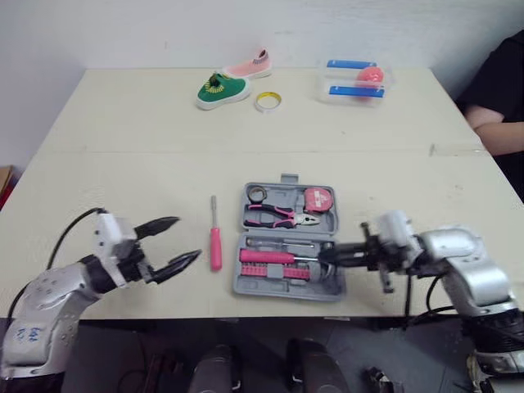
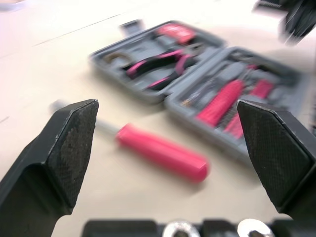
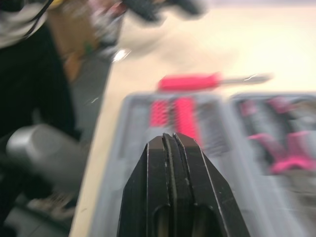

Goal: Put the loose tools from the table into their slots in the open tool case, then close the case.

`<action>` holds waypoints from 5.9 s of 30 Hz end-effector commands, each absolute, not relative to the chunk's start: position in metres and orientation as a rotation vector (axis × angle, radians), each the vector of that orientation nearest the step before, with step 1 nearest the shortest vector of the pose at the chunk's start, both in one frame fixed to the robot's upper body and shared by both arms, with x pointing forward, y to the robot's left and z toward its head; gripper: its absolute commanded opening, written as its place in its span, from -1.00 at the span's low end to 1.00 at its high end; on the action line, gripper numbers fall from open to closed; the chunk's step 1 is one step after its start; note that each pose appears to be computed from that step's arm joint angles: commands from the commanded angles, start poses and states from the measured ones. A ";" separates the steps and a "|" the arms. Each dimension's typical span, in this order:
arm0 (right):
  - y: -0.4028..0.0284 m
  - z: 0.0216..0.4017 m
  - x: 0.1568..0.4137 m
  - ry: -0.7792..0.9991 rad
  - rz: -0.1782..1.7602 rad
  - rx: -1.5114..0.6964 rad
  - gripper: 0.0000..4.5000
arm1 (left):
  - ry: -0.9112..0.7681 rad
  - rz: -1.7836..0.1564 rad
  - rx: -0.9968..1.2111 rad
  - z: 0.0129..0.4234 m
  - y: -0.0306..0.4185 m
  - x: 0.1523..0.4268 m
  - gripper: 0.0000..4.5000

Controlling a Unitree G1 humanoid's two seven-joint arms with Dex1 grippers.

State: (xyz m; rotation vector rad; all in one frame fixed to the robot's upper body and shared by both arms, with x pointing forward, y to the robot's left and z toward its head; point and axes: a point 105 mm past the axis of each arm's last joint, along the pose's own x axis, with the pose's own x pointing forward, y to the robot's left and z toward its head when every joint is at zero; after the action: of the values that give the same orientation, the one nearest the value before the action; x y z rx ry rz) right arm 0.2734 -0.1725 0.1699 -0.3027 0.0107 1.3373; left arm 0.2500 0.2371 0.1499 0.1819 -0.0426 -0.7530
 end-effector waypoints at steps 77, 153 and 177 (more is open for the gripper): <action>-0.198 0.186 0.270 -0.209 1.285 -0.453 1.00 | 0.152 -0.745 0.331 0.168 0.167 0.277 -0.77; -0.234 0.139 0.229 -0.062 1.100 -0.460 1.00 | 0.104 -1.567 0.537 0.102 0.025 0.262 -0.97; -0.246 0.139 0.261 0.041 0.870 -0.376 1.00 | -0.030 -1.485 0.411 0.125 0.033 0.276 -0.97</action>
State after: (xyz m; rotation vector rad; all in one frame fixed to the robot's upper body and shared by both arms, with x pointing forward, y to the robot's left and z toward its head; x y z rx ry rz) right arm 0.2548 -0.2441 0.1325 -0.3640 0.0244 0.9257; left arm 0.2696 0.0283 0.1021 0.4602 0.0711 -1.5150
